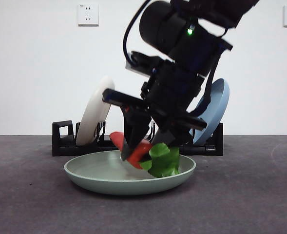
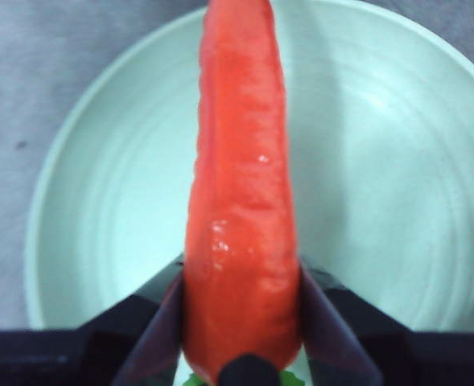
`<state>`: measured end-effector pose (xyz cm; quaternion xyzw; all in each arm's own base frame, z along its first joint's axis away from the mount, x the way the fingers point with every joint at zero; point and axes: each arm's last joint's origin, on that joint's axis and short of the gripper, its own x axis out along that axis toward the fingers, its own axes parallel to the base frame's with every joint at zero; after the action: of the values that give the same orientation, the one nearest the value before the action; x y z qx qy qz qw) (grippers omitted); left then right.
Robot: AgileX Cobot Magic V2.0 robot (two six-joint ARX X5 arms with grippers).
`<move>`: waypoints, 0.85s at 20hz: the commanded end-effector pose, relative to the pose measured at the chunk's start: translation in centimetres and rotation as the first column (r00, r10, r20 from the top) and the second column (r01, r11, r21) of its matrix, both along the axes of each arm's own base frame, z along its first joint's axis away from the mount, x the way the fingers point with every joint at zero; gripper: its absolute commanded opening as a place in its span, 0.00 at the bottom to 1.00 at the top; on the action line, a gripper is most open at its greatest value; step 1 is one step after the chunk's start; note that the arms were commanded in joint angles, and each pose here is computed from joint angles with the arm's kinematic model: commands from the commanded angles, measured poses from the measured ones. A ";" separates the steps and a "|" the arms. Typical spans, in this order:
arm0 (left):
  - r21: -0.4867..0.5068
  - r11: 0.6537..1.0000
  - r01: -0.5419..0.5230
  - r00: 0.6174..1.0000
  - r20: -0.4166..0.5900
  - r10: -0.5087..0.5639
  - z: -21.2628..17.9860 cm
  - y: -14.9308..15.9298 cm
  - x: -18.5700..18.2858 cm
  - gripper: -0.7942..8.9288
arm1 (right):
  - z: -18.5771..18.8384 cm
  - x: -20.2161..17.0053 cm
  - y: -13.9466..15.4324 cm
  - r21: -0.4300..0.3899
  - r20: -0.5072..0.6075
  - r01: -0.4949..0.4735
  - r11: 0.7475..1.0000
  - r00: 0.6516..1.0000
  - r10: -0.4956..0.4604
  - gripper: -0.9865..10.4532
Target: Take the green plate from the plate rack,put the plate on the table,take the carrot from the table,put the carrot in the plate
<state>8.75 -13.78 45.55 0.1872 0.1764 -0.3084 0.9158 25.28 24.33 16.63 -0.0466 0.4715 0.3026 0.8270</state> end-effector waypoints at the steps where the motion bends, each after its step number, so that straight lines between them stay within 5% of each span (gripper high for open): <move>1: -0.005 1.000 -0.005 1.000 -0.003 0.005 0.0 0.0 0.0 0.55 | -1.1 0.1 0.1 -0.019 -0.025 0.013 1.000 1.000 -0.013 0.07; 5: -0.005 1.000 -0.005 1.000 -0.003 0.005 0.0 0.0 0.0 0.55 | -1.2 0.1 0.2 -0.018 -0.028 0.012 1.000 1.000 -0.012 0.12; 9: 0.007 1.000 -0.006 1.000 -0.010 0.006 -0.1 0.1 0.0 0.55 | -1.3 0.1 0.1 -0.013 -0.045 0.032 0.999 0.998 -0.032 0.50; 17: 0.015 1.000 -0.006 1.000 -0.013 0.006 -0.2 0.1 0.0 0.55 | 3.0 -0.9 -0.7 0.066 0.023 0.033 0.997 0.999 -0.034 0.53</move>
<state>8.69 -13.67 45.36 0.1951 0.1848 -0.3076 0.9128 24.57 23.63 19.28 -0.0204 0.4588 0.3011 0.8357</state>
